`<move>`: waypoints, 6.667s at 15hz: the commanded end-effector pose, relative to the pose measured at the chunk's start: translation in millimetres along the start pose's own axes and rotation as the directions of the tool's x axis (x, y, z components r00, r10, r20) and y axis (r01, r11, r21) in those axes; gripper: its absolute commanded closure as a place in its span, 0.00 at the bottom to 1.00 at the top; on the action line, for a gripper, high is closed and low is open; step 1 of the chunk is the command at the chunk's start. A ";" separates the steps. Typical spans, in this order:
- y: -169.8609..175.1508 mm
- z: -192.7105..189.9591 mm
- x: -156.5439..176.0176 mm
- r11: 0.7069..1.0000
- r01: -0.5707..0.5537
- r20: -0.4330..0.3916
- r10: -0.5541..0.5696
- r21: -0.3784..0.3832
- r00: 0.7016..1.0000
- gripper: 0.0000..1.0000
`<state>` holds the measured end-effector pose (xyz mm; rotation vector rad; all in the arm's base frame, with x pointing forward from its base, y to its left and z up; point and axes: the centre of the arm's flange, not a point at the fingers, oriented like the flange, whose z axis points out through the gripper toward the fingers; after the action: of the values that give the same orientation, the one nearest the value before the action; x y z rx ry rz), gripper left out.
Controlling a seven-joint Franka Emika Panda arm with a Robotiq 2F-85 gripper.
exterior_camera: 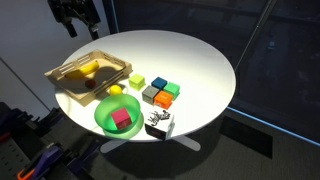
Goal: Take the banana off of the tray
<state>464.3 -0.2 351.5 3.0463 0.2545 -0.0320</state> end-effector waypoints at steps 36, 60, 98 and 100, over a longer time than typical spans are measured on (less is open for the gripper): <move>-160.3 168.0 89.6 0.979 -0.158 0.042 0.154 0.130 0.987 0.00; -174.9 212.6 103.2 0.985 -0.140 0.015 0.139 0.100 0.990 0.59; 15.2 107.2 99.5 0.933 -0.361 0.079 0.359 0.004 0.930 0.83; 32.6 106.8 100.3 0.919 -0.394 0.085 0.392 0.009 0.916 0.83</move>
<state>560.3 -5.9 232.6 3.0410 -0.2967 -0.1100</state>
